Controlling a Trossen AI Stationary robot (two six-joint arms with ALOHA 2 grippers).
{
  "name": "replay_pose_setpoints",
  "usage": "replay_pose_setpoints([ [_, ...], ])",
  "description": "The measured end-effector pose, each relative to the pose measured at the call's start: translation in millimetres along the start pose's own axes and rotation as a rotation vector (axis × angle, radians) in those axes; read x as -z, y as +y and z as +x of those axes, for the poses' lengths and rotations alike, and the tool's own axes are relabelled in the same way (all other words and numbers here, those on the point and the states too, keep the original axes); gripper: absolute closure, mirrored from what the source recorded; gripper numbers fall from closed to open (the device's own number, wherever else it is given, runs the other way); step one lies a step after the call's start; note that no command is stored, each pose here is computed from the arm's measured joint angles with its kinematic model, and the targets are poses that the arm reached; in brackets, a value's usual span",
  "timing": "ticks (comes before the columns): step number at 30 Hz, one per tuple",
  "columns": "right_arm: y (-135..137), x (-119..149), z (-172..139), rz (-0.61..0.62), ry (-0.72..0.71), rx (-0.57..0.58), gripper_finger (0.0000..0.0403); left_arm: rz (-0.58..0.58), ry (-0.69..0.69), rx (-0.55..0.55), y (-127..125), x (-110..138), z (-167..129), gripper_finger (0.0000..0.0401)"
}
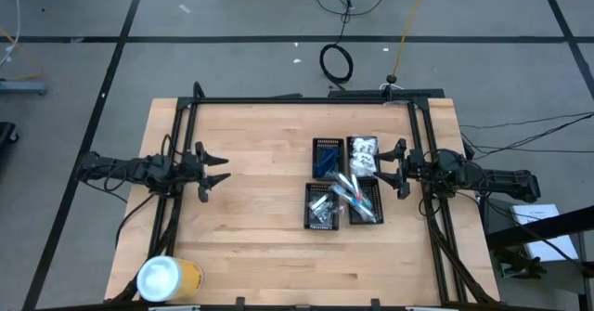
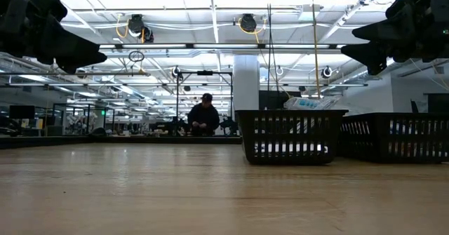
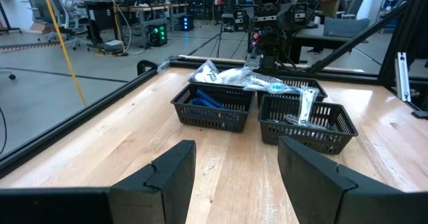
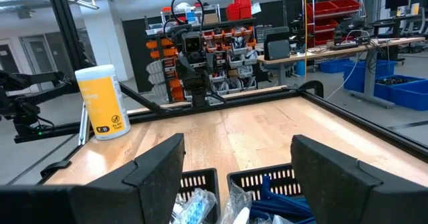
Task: Pick & Place Travel size toiletries
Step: Return to Home Position
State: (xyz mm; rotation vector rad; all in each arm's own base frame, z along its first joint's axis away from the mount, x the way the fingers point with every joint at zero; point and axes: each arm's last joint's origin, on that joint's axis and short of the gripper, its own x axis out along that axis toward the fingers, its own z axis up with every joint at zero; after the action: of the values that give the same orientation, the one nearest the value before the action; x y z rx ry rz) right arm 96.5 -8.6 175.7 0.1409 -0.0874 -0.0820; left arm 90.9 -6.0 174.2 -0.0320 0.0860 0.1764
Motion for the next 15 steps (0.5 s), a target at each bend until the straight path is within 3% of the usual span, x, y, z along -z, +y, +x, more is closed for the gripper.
replay_pose_setpoints([
  [15, 0.0, 0.0, 0.0, 0.000, 0.000, 0.000, 0.0141, 0.000, 0.000, 0.000, 0.0, 0.0, 0.0, 0.0192],
])
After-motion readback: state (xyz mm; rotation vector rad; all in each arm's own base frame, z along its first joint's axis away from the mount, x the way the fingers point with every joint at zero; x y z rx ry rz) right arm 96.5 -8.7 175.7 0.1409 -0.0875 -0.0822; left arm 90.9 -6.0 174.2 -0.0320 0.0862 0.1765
